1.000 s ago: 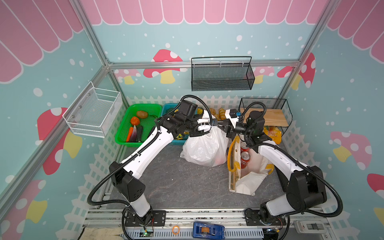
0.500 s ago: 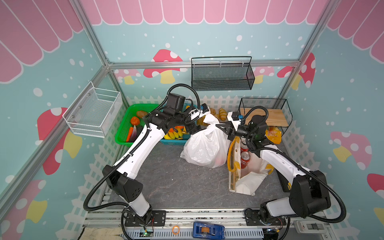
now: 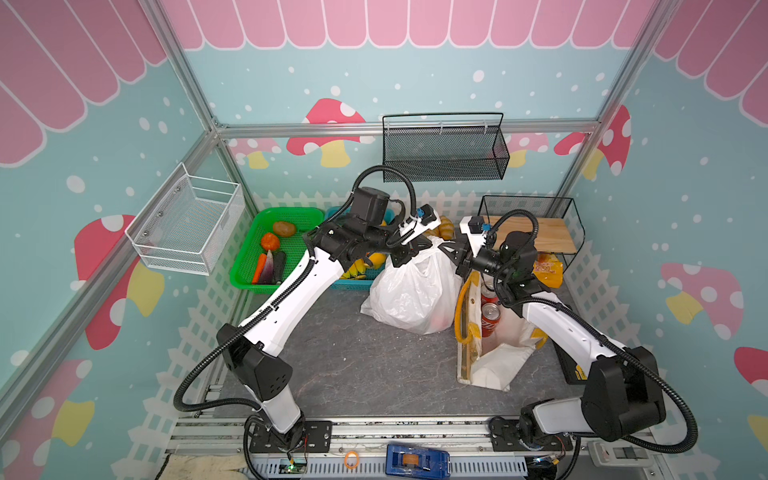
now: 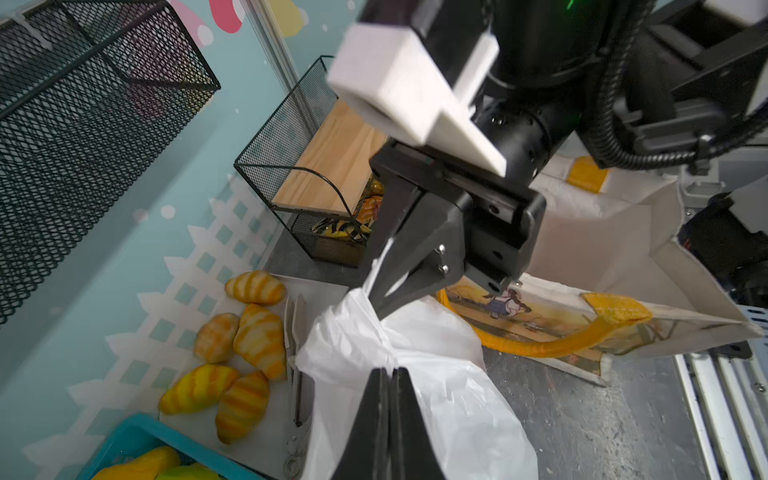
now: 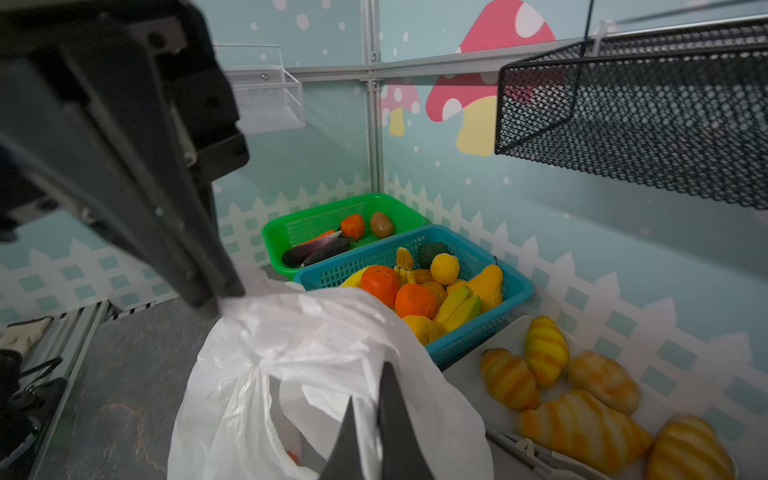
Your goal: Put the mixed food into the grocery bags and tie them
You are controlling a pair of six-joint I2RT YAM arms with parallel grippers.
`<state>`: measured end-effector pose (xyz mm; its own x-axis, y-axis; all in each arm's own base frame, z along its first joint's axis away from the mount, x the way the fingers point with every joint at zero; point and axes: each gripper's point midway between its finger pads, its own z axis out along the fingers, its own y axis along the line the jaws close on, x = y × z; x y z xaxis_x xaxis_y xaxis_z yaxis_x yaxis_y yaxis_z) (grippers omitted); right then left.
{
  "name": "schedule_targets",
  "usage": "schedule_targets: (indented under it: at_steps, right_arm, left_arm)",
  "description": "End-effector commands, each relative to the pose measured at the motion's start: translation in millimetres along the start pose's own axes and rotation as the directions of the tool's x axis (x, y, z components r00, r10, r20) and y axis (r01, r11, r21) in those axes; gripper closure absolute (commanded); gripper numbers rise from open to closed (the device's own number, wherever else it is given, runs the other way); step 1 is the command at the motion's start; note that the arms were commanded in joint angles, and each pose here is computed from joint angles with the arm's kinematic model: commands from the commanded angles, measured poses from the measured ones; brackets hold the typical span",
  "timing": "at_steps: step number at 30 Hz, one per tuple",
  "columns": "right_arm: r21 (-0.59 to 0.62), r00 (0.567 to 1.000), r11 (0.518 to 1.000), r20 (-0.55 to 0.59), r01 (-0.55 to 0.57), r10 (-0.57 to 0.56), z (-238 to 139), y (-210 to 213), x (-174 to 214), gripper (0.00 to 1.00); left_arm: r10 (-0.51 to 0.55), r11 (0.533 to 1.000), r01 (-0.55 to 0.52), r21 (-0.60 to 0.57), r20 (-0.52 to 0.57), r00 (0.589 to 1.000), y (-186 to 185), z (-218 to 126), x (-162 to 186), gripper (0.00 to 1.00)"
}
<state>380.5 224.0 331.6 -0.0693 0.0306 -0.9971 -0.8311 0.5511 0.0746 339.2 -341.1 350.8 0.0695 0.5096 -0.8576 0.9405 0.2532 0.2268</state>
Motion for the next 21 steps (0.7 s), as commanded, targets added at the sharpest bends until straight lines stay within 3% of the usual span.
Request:
schedule_targets:
  at_steps: [1,4,8,17,21]
  right_arm:
    - [0.155,0.982,0.970,0.046,-0.186,0.181,-9.7,-21.3,-4.6,1.00]
    - [0.158,0.971,0.958,0.074,-0.238,0.229,-12.6,-19.5,-5.9,1.00]
    - [0.070,0.971,0.972,0.101,-0.226,0.218,-13.4,-2.9,-12.1,1.00]
    - [0.008,0.996,0.999,0.084,-0.042,0.041,-15.0,11.9,-3.9,1.00]
    - [0.019,0.998,0.999,0.056,0.027,-0.028,-13.8,9.8,2.9,0.95]
  left_arm:
    - [0.099,0.984,-0.103,-0.145,-0.034,0.994,-7.8,7.7,11.5,1.00]
    - [0.115,0.961,-0.123,-0.249,-0.046,0.992,-11.7,19.9,31.3,1.00]
    - [0.089,0.954,-0.092,-0.286,-0.022,0.996,-12.7,39.1,45.4,1.00]
    - [0.090,0.960,-0.102,-0.260,-0.057,0.994,-12.1,59.7,66.2,1.00]
    - [0.085,0.960,-0.099,-0.260,-0.064,0.994,-9.2,57.5,72.5,1.00]
